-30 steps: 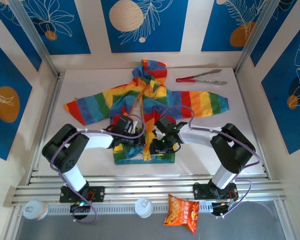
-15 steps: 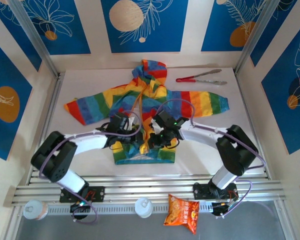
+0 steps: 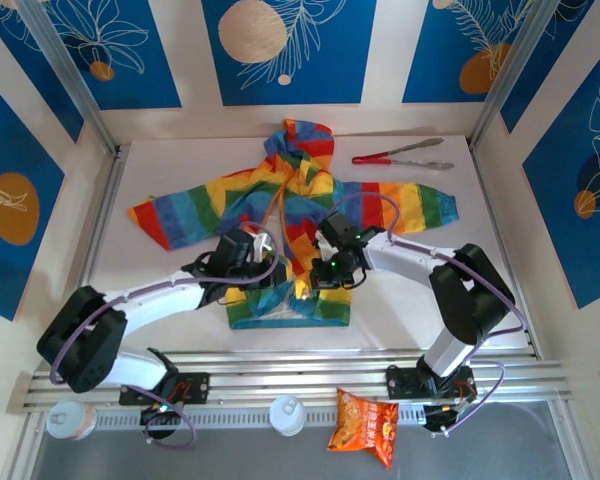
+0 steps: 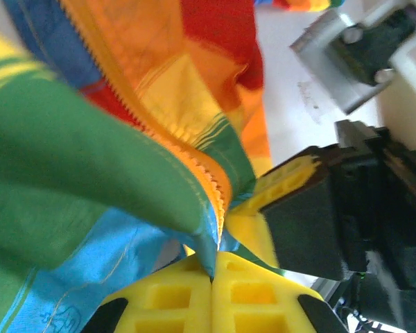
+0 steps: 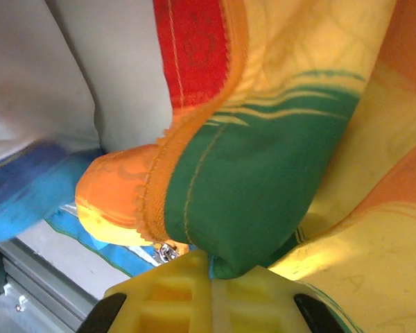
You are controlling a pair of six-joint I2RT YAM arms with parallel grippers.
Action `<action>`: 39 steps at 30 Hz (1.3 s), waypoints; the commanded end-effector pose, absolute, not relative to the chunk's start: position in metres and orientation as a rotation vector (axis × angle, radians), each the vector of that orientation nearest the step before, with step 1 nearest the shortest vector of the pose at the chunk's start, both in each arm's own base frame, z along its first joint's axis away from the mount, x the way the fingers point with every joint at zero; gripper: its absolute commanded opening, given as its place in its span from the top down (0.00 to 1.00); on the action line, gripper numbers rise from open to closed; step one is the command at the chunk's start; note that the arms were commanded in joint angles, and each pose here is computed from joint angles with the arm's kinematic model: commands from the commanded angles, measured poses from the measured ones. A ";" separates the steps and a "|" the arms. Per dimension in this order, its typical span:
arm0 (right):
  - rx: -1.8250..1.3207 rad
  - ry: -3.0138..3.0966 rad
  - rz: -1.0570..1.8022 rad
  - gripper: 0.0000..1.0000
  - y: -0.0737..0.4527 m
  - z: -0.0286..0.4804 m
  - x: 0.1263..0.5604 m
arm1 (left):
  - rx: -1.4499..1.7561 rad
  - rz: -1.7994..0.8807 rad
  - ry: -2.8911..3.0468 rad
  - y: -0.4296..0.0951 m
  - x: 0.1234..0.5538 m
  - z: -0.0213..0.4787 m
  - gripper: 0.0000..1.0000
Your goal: Zip up the jacket
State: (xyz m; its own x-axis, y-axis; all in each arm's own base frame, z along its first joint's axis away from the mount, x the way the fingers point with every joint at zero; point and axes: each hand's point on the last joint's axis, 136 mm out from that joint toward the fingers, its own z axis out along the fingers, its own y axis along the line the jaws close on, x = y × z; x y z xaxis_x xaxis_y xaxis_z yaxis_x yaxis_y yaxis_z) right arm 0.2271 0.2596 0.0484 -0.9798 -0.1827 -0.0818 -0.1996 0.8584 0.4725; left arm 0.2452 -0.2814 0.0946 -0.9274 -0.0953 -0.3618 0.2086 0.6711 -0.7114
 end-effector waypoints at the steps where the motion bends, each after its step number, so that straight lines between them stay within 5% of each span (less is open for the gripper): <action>1: -0.343 2.975 0.901 1.00 0.273 0.047 0.223 | 0.003 -1.173 2.520 -0.284 0.247 0.074 1.00; 8: -0.377 2.946 1.002 0.77 0.283 0.048 0.221 | -0.028 -1.202 2.567 -0.287 0.242 0.047 1.00; 13: -0.384 2.942 1.063 0.71 0.287 0.044 0.217 | -0.038 -1.202 2.577 -0.286 0.240 0.041 1.00; 17: -0.382 2.935 1.102 0.74 0.290 0.044 0.215 | -0.038 -1.198 2.580 -0.285 0.240 0.039 1.00; 22: -0.351 2.915 1.077 1.00 0.289 0.053 0.220 | -0.016 -1.211 2.553 -0.283 0.242 0.048 1.00; 28: -0.364 2.844 0.872 1.00 0.271 0.082 0.233 | 0.059 -1.218 2.479 -0.268 0.253 0.074 1.00; 39: -0.729 2.448 1.078 1.00 0.281 0.151 0.233 | 0.337 -1.173 2.053 -0.254 0.260 0.185 1.00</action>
